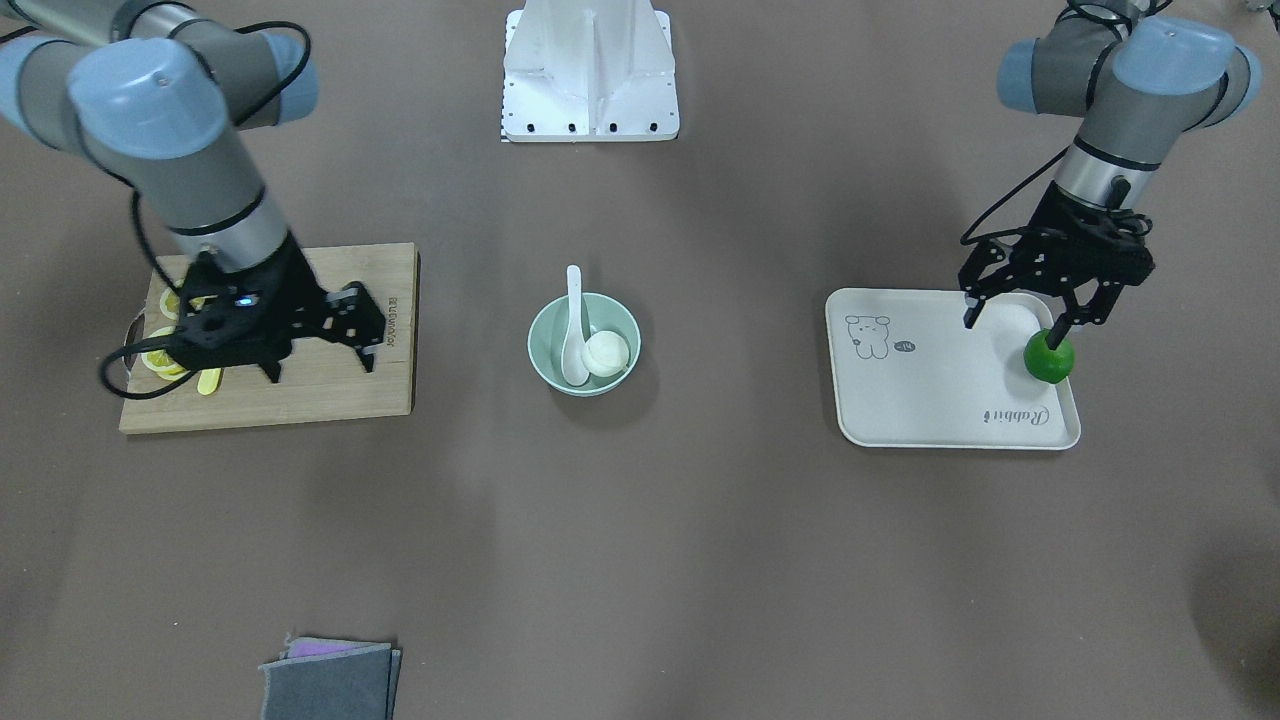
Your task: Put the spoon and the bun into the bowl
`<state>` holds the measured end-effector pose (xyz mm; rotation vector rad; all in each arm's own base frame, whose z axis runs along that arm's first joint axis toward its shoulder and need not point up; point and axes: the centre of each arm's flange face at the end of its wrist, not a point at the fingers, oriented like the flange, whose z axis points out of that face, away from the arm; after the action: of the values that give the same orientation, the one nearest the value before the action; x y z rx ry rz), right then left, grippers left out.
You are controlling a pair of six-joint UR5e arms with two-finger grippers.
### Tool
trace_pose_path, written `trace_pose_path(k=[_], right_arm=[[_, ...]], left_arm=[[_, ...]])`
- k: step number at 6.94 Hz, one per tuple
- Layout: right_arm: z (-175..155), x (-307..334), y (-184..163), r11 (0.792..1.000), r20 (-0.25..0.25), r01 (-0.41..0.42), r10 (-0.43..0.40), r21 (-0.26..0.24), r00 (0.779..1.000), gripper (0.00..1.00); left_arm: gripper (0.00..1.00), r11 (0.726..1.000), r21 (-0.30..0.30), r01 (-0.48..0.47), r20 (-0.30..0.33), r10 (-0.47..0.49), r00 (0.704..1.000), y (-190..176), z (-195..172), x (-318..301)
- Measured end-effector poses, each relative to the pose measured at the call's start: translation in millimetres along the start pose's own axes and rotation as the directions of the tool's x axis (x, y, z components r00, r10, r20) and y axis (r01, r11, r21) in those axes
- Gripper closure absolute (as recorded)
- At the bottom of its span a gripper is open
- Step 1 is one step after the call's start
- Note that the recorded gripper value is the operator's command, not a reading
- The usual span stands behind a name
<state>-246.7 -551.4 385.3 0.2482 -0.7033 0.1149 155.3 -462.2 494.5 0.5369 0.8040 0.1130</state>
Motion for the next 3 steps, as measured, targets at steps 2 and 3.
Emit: trace_pose_path(k=[2, 3], right_arm=[[-22.1, 161.1, -8.8, 0.991, -0.053, 0.124, -0.127, -0.044, 0.991, 0.0], [-27.9, 239.5, 10.4, 0.979, -0.059, 0.186, -0.191, -0.088, 0.98, 0.0]], left_arm=[[0.02, 0.999, -0.04, -0.026, -0.024, 0.025, 0.999, 0.6, -81.7, -122.3], [0.02, 0.997, -0.071, -0.021, -0.007, 0.02, 1.0, 5.4, -104.3, -159.1]])
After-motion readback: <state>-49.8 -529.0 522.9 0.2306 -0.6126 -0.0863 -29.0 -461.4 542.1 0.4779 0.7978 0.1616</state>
